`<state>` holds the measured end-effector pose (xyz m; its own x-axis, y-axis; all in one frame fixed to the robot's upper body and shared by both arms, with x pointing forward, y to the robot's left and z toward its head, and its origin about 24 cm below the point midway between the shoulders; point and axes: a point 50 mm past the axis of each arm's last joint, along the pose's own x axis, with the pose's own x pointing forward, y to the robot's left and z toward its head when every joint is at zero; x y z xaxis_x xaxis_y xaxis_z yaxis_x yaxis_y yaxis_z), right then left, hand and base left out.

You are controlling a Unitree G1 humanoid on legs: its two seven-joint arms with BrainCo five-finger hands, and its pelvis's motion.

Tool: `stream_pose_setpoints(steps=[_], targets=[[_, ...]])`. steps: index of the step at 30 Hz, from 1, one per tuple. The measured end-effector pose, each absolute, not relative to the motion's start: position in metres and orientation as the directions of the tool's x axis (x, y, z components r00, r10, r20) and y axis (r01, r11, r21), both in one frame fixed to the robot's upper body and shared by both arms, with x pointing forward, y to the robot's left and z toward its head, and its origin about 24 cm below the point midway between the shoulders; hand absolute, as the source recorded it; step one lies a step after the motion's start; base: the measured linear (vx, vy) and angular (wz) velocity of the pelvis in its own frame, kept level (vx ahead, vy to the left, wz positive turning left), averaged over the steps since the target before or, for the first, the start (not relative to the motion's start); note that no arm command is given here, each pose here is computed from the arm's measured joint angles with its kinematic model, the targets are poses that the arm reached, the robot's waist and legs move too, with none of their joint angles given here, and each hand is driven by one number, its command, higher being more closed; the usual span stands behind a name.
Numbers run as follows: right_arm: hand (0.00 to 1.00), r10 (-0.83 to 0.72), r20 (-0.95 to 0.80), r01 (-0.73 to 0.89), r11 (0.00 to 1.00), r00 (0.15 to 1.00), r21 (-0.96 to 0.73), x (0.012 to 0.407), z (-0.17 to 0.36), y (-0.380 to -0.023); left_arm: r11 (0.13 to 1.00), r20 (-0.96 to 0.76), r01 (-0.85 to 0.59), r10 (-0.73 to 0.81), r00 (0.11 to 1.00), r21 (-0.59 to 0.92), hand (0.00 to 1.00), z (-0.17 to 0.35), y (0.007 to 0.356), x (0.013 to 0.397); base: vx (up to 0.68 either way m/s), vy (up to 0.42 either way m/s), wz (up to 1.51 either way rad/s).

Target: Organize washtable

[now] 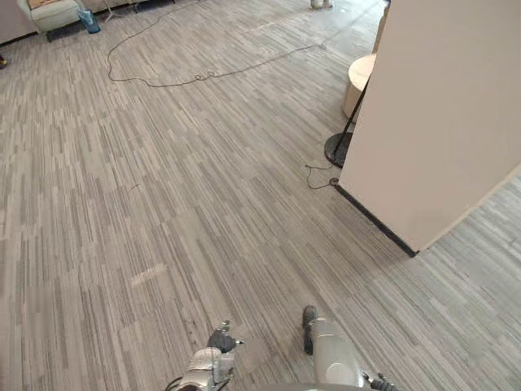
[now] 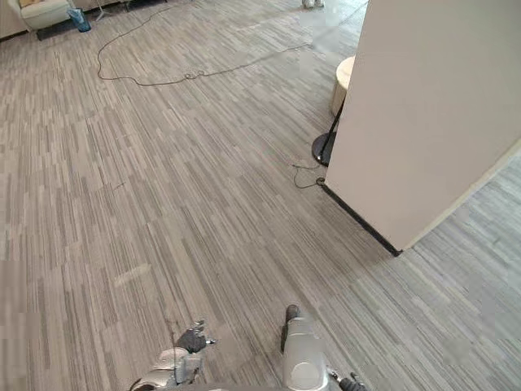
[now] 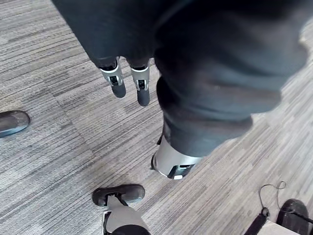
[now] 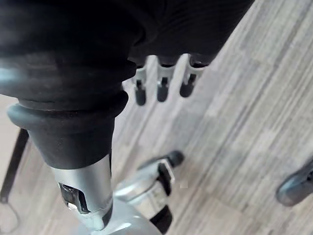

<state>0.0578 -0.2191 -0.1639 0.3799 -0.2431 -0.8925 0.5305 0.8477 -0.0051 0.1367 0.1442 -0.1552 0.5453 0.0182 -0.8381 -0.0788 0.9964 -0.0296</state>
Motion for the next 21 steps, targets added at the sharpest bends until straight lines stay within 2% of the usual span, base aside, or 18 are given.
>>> stream_pose_setpoints(steps=[3, 7, 12, 15, 18, 21], targets=[[0.0, -0.255, -0.889, 0.552, 0.834, 0.381, -0.003, 0.056, -0.163, -0.22, 0.978, -0.859, -0.201, 0.061, 0.508, -0.049, 0.0, -0.16, 0.149, 0.12, 0.52, -0.252, 0.17], [0.0, -0.272, -0.871, 0.545, 0.839, 0.41, -0.005, 0.067, -0.16, -0.225, 0.937, -0.843, -0.345, 0.145, 0.518, -0.051, 0.0, -0.158, 0.167, 0.118, 0.46, -0.061, -0.22], [0.0, -0.27, -0.862, 0.53, 0.848, 0.429, -0.002, 0.08, -0.158, -0.224, 0.93, -0.827, -0.366, 0.173, 0.534, -0.042, 0.0, -0.154, 0.18, 0.123, 0.42, 0.073, -0.42], [0.0, -0.242, -0.861, 0.452, 0.892, 0.448, -0.015, 0.087, -0.158, -0.218, 0.954, -0.814, -0.299, 0.16, 0.558, -0.017, 0.0, -0.152, 0.181, 0.131, 0.52, 0.28, -0.42], [0.0, -0.228, -0.852, 0.368, 0.929, 0.472, -0.045, 0.09, -0.157, -0.217, 0.954, -0.814, -0.301, 0.171, 0.556, -0.005, 0.0, -0.152, 0.182, 0.131, 0.47, 0.428, -0.42], [0.0, -0.172, -0.885, 0.304, 0.952, 0.433, -0.036, 0.079, -0.164, -0.2, 0.936, -0.813, -0.351, 0.234, 0.533, 0.04, 0.0, -0.151, 0.202, 0.125, 0.5, 0.455, -0.3]])
